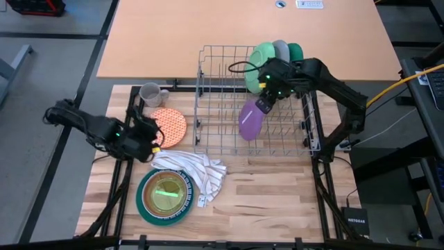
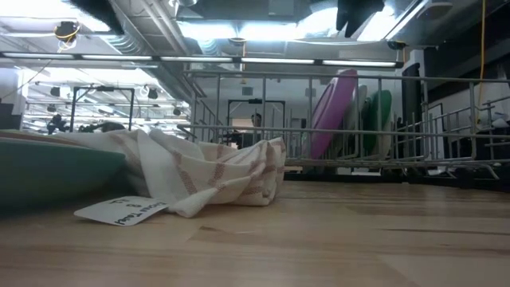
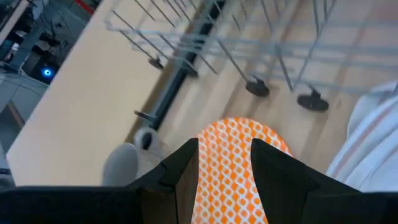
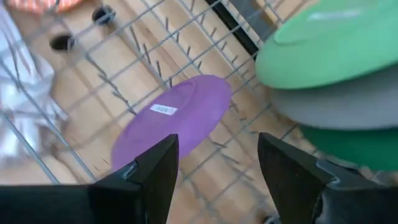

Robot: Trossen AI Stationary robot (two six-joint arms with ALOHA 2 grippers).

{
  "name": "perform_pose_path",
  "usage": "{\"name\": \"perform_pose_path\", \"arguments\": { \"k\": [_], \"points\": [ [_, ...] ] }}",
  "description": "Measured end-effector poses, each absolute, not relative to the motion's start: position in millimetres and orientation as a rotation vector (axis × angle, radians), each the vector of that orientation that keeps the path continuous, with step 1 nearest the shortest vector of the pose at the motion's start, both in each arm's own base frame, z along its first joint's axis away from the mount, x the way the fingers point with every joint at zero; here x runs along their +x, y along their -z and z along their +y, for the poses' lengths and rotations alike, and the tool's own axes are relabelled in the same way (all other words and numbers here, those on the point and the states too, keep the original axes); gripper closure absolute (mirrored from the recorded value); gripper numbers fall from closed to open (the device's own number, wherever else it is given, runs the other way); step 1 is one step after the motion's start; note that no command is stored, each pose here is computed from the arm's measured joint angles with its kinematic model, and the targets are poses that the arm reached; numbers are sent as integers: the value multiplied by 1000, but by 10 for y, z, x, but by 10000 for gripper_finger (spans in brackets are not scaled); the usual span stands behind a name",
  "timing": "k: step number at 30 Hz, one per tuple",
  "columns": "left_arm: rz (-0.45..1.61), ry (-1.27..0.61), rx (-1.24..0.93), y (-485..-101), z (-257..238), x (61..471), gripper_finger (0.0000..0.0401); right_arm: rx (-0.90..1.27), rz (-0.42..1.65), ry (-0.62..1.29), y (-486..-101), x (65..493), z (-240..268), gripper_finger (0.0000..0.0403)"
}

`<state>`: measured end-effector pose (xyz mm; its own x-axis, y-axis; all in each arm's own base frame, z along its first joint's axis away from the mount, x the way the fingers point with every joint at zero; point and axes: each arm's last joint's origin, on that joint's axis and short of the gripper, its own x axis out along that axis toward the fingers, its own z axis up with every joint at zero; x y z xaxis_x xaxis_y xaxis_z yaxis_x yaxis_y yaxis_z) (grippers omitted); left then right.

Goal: Sort dishes
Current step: Put the orange patterned plate into the dish rack

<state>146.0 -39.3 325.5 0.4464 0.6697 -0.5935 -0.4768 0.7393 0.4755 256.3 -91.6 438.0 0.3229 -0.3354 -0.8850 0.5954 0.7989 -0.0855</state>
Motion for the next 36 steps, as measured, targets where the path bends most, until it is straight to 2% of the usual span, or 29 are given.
{"name": "perform_pose_path", "arguments": {
  "k": [6,10,16,21,31,33,36],
  "points": [
    [924,-650,227,-2706,-450,1545,265,139,1122,532,-4377,2568,-918,180],
    [1001,-526,100,-2480,-506,1577,265,102,1144,490,-4344,2582,-918,180],
    [1029,-255,-177,-2445,-654,1696,265,135,1123,365,-4282,2659,-907,180],
    [1008,-107,-291,-2483,-731,1765,265,166,1077,282,-4251,2731,-904,180],
    [1025,-48,-272,-2476,-825,1735,265,191,1093,243,-4147,2777,-907,180],
    [1032,-86,-262,-2462,-819,1718,265,191,1080,240,-4151,2788,-909,180],
    [1018,-243,-249,-2440,-761,1680,265,194,1050,227,-4165,2813,-912,180]
  ]
}}
